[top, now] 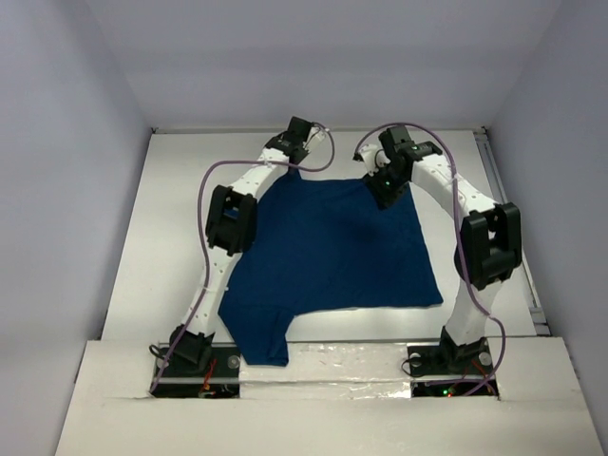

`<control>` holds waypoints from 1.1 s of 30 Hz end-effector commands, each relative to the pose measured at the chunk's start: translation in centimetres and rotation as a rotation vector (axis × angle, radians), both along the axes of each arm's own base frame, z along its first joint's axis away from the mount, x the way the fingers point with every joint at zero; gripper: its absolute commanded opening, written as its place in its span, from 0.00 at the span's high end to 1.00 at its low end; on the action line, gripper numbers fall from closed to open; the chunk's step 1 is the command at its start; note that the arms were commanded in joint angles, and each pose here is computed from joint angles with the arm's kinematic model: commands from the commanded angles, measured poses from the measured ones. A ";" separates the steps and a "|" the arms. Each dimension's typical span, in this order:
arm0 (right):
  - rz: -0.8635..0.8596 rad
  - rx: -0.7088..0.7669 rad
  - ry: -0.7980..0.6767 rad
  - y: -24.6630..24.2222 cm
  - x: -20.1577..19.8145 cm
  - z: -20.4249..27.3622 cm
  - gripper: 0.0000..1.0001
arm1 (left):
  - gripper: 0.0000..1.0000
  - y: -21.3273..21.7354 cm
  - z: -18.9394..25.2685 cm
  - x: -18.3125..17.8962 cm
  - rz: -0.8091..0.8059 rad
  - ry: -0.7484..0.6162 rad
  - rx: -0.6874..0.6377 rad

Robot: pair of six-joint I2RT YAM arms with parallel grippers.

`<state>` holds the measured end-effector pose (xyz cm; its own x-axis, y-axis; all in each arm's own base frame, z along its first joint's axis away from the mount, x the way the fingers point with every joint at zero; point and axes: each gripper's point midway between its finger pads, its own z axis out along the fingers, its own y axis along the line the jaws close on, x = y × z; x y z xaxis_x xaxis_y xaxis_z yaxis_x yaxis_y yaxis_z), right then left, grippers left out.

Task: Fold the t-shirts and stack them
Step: Flatten out the tshirt

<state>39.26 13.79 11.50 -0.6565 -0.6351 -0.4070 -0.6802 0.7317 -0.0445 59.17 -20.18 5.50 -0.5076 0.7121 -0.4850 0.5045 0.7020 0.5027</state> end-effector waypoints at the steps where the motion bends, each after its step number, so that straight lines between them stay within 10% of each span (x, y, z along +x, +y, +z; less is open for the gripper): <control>1: 0.022 0.062 -0.053 1.1 -0.2 2.8 0.66 | 1.00 1.2 -0.1 0.7 0.078 -0.072 0.079; 13: 0.023 0.008 -0.004 0.7 -0.3 -0.7 0.69 | 1.00 6.5 16.9 -3.2 0.480 -0.776 0.370; 22: 0.041 0.041 -0.022 1.2 -1.6 1.1 0.69 | 1.00 7.9 20.5 -4.0 0.556 -0.965 0.648; 28: 0.054 0.044 -0.028 1.0 -2.3 1.6 0.68 | 0.40 4.6 13.6 -3.8 0.425 -0.747 0.566; 33: 0.060 0.038 -0.016 1.3 -2.3 1.1 0.68 | 0.27 1.6 12.2 -2.3 0.332 -0.634 0.330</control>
<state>36.90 14.29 11.52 -0.6432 -0.6495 -0.4055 -0.7047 0.7093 -0.0184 56.69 -16.37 12.89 -0.4923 0.8185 -0.2960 -0.1140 0.2765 0.9542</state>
